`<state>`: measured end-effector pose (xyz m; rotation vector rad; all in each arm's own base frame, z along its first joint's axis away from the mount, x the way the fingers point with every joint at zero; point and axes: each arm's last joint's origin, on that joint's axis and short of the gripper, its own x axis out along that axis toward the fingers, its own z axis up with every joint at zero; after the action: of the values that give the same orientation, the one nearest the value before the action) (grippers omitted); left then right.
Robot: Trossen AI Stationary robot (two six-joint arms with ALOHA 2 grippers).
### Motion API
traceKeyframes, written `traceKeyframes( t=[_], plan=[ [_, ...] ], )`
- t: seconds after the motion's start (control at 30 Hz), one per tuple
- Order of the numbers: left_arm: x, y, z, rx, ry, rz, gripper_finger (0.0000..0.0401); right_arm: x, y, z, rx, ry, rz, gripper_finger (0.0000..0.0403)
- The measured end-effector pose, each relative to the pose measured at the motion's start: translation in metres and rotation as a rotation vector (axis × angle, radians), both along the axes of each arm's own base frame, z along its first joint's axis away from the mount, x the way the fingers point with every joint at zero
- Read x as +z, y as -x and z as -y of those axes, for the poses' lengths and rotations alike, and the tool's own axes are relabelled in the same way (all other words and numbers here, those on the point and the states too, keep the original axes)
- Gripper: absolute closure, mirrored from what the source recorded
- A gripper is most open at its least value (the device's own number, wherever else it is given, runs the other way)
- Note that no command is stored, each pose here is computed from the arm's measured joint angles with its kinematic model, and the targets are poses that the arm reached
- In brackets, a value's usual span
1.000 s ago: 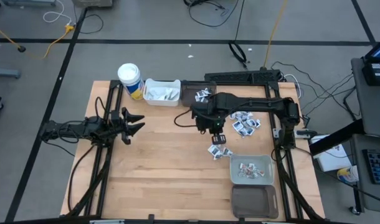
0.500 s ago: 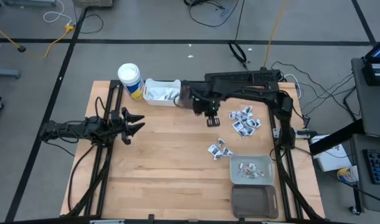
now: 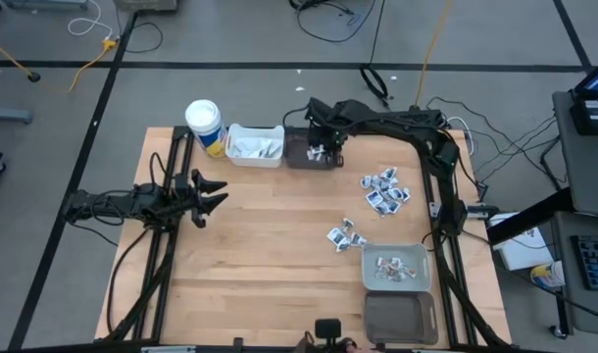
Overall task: Pick & Place First Aid Supplies
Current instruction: Put the gray towelette pack into the top black bin
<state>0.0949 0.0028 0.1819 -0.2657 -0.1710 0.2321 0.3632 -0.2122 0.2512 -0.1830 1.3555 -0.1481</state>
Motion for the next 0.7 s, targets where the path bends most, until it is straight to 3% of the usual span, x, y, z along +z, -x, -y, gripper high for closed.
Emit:
traceKeyframes(
  t=[0.3, 0.57, 0.7],
  plan=[
    [0.000, 0.000, 0.000, 0.000, 0.000, 0.000, 0.0205, -0.007, -0.006, 0.007, 0.069, 0.028, 0.011, 0.0397],
    [0.000, 0.000, 0.000, 0.000, 0.000, 0.000, 0.0205, -0.028, -0.015, 0.003, 0.126, -0.033, -0.007, 0.0339],
    [0.000, 0.000, 0.000, 0.000, 0.000, 0.000, 0.0205, -0.024, -0.019, 0.004, 0.106, -0.002, 0.037, 0.0300]
  ],
)
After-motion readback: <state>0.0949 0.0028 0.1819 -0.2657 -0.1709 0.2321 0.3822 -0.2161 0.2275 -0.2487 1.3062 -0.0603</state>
